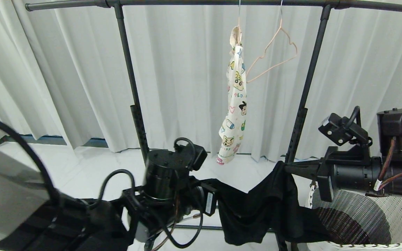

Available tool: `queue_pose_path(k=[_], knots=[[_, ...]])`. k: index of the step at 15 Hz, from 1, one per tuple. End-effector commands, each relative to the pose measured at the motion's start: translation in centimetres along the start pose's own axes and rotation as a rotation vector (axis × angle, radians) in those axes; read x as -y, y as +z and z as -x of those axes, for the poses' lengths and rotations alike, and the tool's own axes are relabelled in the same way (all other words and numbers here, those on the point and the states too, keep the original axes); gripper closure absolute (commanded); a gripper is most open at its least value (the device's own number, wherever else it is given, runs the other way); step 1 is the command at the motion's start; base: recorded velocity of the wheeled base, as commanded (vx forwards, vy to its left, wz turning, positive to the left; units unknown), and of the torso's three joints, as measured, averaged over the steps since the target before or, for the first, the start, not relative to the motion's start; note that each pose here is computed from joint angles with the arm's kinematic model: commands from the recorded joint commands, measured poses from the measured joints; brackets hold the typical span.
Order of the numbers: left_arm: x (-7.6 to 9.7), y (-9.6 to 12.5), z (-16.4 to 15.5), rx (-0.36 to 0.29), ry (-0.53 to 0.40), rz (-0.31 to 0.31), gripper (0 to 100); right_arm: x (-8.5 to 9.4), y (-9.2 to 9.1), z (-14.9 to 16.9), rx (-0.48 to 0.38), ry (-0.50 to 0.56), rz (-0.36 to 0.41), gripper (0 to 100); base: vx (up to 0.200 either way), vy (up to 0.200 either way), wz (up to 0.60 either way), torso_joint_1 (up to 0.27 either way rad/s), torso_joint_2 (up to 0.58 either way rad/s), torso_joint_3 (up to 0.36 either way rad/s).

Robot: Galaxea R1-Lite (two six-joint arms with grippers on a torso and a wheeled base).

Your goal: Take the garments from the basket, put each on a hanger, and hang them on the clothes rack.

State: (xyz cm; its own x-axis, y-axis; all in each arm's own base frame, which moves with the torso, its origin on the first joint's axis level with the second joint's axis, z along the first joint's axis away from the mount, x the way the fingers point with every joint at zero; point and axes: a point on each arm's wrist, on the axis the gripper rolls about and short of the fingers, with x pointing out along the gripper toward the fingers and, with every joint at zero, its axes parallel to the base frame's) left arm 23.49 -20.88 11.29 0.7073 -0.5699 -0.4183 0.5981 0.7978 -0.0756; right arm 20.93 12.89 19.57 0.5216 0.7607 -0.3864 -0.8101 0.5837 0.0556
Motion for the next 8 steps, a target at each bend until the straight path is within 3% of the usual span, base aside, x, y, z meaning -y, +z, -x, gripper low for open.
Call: queue_pose_path(k=[1,8], knots=[[-1.3,1.4,5.5,0.099,0.031,-0.009,100,-1.2,0.3,-0.6,0.002,0.046,0.016,100,0.0,0.0,0.0,0.0,0.0,0.0],[-1.4,5.2,15.5,0.095,0.048,-0.01,100,-5.0,2.0,-2.9,0.144,0.017,-0.028,100,0.0,0.0,0.0,0.0,0.0,0.0]])
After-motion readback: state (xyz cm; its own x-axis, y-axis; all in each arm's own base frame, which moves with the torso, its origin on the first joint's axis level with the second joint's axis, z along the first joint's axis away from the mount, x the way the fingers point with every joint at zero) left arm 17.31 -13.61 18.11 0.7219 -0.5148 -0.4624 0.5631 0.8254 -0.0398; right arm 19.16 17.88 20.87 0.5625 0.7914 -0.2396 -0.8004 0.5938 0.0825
